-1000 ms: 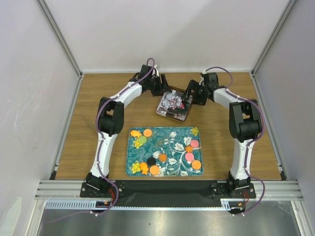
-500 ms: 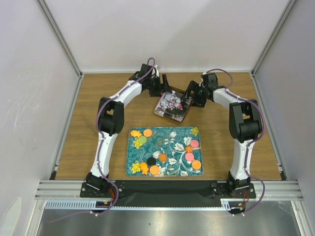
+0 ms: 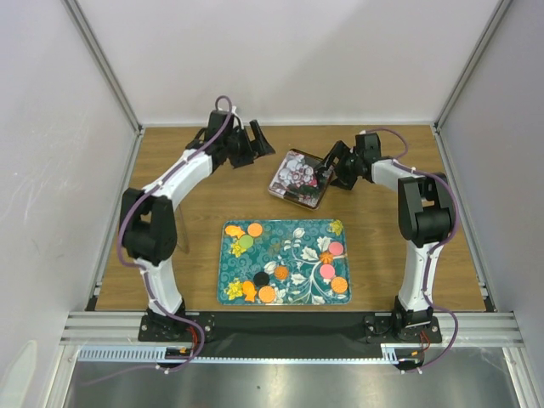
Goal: Pack the cookies
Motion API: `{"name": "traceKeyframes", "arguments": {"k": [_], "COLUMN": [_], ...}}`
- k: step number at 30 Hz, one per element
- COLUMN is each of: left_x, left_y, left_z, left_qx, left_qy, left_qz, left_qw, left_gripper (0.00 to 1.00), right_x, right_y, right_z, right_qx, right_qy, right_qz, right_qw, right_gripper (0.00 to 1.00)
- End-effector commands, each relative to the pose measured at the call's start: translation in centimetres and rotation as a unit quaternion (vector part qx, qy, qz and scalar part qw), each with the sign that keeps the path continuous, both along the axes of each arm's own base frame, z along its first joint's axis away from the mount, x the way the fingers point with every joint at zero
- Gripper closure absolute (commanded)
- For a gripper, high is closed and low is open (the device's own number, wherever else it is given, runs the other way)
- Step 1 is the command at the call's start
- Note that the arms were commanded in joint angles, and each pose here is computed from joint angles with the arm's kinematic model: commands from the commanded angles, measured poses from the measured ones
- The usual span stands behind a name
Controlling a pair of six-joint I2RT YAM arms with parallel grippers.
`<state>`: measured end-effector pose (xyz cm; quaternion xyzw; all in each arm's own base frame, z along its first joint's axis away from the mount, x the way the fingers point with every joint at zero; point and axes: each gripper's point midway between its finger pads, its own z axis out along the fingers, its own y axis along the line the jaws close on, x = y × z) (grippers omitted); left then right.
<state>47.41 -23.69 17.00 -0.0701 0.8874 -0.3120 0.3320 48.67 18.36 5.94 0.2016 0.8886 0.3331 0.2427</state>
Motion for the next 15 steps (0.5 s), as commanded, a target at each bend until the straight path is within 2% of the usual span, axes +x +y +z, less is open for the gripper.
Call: {"name": "traceKeyframes", "arguments": {"k": [1,8,15], "left_x": [-1.8,-5.8,-7.0], "left_y": [-0.1,-4.3,-7.8], "left_z": [0.8,-0.8,-2.6], "left_qx": [-0.040,-0.082,-0.096], "left_qy": [-0.005,0.025,0.049], "left_qz": [0.043,0.032,0.020], "left_qw": [0.998,0.996,0.994], "left_gripper": [0.09,0.08,0.08], "right_x": [0.6,1.0,0.8], "right_y": [-2.1,-2.3,-2.3], "right_z": [0.1,0.2,0.5], "right_qx": [-0.008,0.010,0.011], "right_qy": [0.000,-0.004,-0.013], "right_qz": [-0.050,-0.073,-0.063], "right_qw": [0.999,0.997,0.998], "right_gripper": [0.13,0.13,0.10]}}
